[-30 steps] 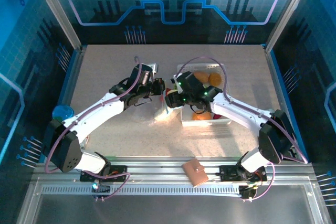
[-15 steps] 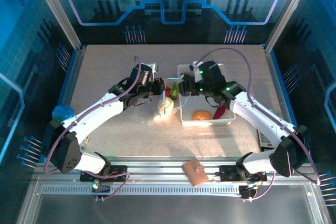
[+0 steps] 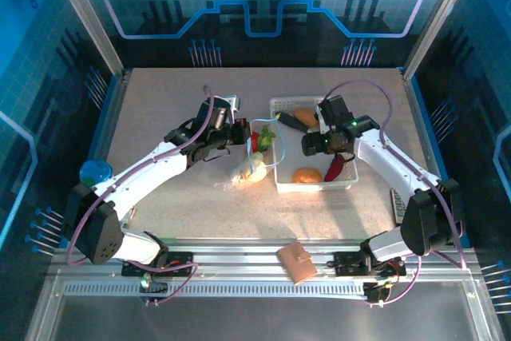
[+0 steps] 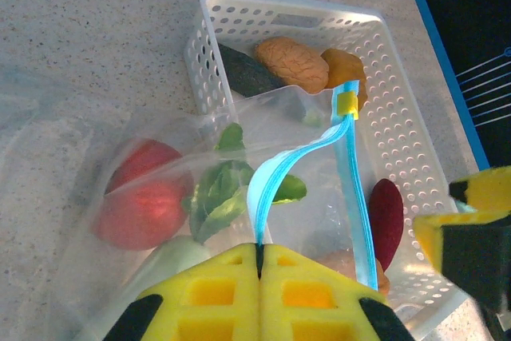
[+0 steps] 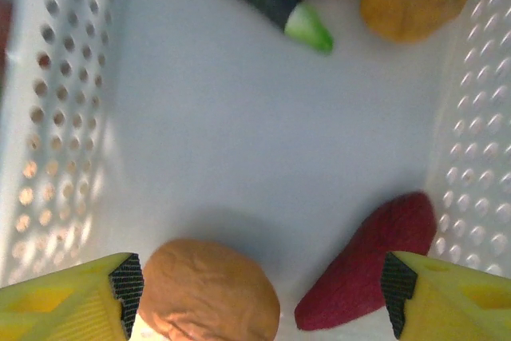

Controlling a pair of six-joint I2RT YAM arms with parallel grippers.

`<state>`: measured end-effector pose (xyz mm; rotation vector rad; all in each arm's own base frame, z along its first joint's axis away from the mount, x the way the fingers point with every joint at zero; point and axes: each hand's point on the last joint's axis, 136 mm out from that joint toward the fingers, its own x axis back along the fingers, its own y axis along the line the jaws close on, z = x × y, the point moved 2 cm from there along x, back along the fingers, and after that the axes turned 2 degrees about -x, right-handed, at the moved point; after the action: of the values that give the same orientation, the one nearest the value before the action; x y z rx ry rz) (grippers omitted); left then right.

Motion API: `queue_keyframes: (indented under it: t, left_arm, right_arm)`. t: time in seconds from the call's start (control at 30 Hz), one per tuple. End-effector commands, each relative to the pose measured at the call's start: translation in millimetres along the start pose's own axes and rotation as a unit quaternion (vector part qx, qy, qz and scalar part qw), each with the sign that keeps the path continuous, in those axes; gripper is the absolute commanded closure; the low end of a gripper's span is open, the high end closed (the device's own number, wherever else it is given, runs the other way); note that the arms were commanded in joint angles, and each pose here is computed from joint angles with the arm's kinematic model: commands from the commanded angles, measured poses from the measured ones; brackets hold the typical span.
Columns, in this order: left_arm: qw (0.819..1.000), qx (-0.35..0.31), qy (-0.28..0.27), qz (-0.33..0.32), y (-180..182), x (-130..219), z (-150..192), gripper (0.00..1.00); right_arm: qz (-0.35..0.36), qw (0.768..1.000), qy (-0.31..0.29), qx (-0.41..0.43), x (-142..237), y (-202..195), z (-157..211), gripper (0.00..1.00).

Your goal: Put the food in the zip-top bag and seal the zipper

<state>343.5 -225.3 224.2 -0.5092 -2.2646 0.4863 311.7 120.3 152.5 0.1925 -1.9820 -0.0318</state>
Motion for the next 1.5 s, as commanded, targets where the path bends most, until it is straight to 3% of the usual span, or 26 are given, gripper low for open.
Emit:
queue_keyframes:
  t: [0.0, 0.27, 0.7, 0.97, 1.03, 1.2, 1.47]
  left_arm:
    - [1.0, -0.007, -0.015, 0.012, -6.2, 12.8, -9.2, 1.0]
    - [1.0, -0.009, -0.021, 0.008, -2.5, 16.2, -8.7, 0.99]
    - [1.0, -0.005, -0.021, 0.009, 0.1, 14.7, -7.5, 0.99]
    - [1.0, -0.002, -0.022, 0.007, 4.8, 14.8, -7.4, 0.99]
    - [1.0, -0.002, -0.023, 0.006, 5.9, 14.5, -7.8, 0.99]
    - [1.0, 0.001, -0.021, 0.004, 8.4, 13.3, -6.6, 0.99]
    - [1.0, 0.003, -0.021, 0.006, 9.3, 12.5, -6.8, 0.99]
  right_arm:
    - [-0.055, 0.997, 0.056, -0.023, -3.6, 10.8, 25.2, 0.2]
    - [-0.086, 0.986, 0.141, -0.029, -25.6, 18.6, 65.6, 0.19]
    - [-0.079, 0.983, 0.158, -0.047, -55.9, 22.5, 74.5, 0.01]
    - [-0.084, 0.979, 0.18, -0.044, -74.2, 29.2, 79.1, 0.01]
    - [-0.084, 0.979, 0.184, -0.041, -76.7, 30.1, 80.0, 0.03]
    - [-0.076, 0.98, 0.179, -0.04, -78.1, 28.6, 77.0, 0.18]
    - [-0.052, 0.991, 0.115, -0.038, -70.7, 22.0, 42.5, 0.33]
